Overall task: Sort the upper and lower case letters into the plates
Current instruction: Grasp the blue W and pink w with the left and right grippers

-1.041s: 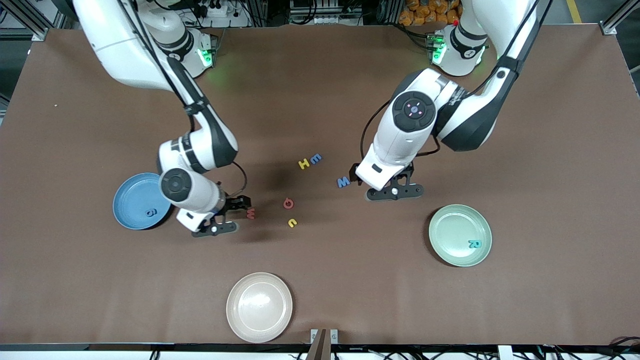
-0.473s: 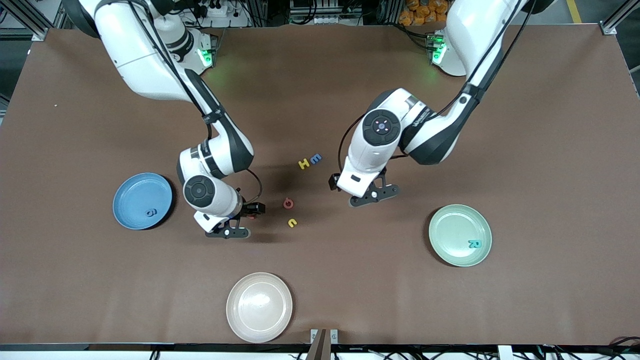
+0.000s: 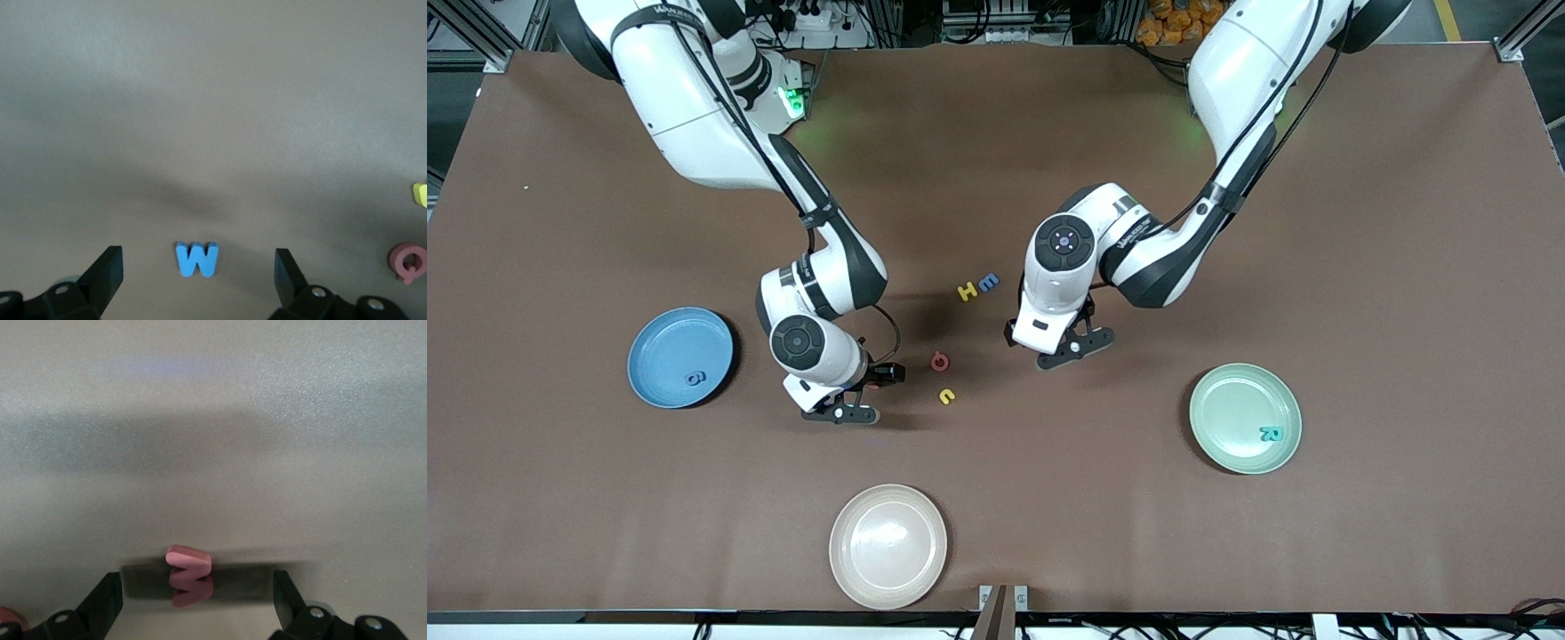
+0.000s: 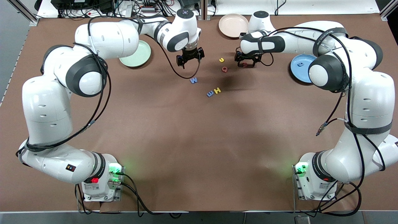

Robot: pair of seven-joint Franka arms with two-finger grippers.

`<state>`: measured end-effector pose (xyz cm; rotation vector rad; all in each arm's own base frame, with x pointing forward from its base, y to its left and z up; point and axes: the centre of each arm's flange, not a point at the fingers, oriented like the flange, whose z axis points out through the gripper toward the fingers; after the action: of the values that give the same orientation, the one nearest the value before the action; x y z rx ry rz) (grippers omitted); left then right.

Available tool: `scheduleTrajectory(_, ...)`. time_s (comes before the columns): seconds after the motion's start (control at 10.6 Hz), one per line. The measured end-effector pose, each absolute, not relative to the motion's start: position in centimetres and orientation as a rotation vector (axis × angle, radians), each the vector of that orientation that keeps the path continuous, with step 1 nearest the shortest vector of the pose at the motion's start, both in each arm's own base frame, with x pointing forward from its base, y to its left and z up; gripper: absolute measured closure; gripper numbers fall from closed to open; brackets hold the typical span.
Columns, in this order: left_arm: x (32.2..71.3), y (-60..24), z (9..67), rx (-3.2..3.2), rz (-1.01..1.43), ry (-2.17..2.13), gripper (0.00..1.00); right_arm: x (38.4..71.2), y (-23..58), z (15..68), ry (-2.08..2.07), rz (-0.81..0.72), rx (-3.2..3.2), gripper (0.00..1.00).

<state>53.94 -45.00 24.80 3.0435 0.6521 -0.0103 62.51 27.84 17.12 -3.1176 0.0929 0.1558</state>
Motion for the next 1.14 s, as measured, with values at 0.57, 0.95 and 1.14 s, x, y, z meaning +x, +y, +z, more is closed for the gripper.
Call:
scheduleTrajectory(0.57,51.0,-45.3,20.1,3.054,-0.05,0.647,0.0,63.3,27.6,17.9,0.103,0.111,-3.115,0.72)
scheduleTrajectory(0.95,50.7,-45.3,18.5,3.064,-0.054,0.63,0.01,65.2,24.6,18.8,0.064,0.067,-3.108,0.72)
scheduleTrajectory(1.14,50.6,-45.3,17.8,3.064,-0.049,0.619,0.07,66.9,21.0,19.8,0.047,0.036,-3.101,0.73)
